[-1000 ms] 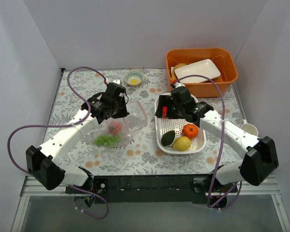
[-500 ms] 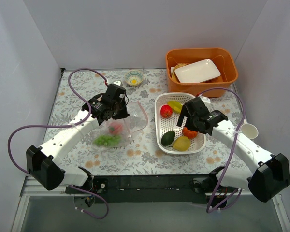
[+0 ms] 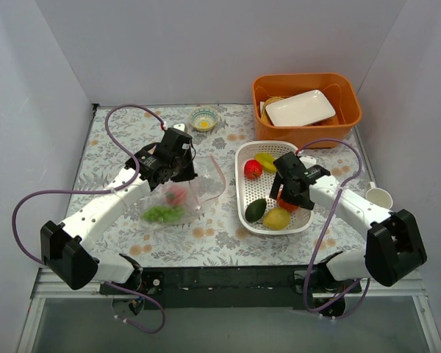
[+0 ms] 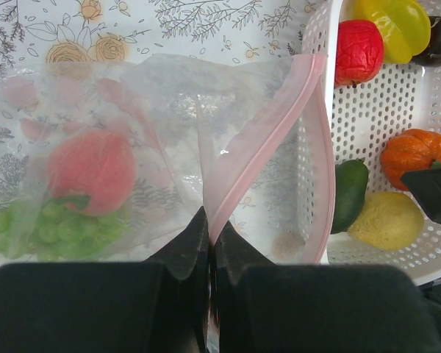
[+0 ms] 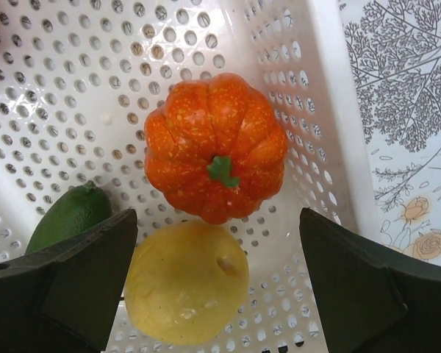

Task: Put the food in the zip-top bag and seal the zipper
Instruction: Pick up the fake fruit from the bin.

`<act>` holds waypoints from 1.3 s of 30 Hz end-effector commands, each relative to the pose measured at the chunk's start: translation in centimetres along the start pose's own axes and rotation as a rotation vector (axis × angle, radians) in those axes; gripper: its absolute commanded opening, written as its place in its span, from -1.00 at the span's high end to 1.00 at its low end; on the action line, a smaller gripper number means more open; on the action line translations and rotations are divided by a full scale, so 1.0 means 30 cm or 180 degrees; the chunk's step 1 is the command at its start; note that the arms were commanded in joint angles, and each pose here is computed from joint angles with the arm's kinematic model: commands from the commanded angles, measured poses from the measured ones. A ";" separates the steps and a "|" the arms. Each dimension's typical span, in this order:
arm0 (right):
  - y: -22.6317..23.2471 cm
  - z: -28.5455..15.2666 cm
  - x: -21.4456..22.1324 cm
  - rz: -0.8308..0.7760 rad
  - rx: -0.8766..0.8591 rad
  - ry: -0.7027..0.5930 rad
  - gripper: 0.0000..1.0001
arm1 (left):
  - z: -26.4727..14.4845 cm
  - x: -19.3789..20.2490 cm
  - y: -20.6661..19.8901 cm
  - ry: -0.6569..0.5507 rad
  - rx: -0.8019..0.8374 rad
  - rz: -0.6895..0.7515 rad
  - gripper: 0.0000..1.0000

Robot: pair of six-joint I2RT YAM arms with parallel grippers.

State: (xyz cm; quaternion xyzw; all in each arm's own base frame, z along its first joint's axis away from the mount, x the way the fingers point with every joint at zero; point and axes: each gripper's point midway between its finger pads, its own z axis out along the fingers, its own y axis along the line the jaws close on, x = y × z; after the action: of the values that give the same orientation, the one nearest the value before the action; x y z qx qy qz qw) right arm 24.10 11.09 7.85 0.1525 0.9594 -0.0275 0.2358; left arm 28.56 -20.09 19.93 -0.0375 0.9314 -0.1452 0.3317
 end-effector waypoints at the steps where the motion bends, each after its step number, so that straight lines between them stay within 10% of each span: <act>1: 0.014 0.041 -0.052 -0.0004 0.0011 -0.0206 -0.96 | -0.026 -0.021 -0.007 -0.0081 0.0059 -0.0005 1.00; 20: 0.280 0.042 -0.167 -0.0810 -0.1018 -0.0393 -0.96 | -0.019 -0.025 -0.011 -0.0060 0.0038 -0.0020 1.00; 39: 0.277 0.114 -0.160 -0.0840 -0.0879 -0.0242 -0.96 | -0.034 -0.024 -0.003 -0.0069 0.0027 -0.0006 1.00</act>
State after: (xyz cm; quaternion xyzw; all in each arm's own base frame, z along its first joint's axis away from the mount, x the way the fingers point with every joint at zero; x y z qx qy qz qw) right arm 30.68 16.48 6.48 -0.0184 0.9606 0.0523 0.2725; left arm 28.56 -20.09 19.75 -0.0374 0.9326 -0.1431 0.3293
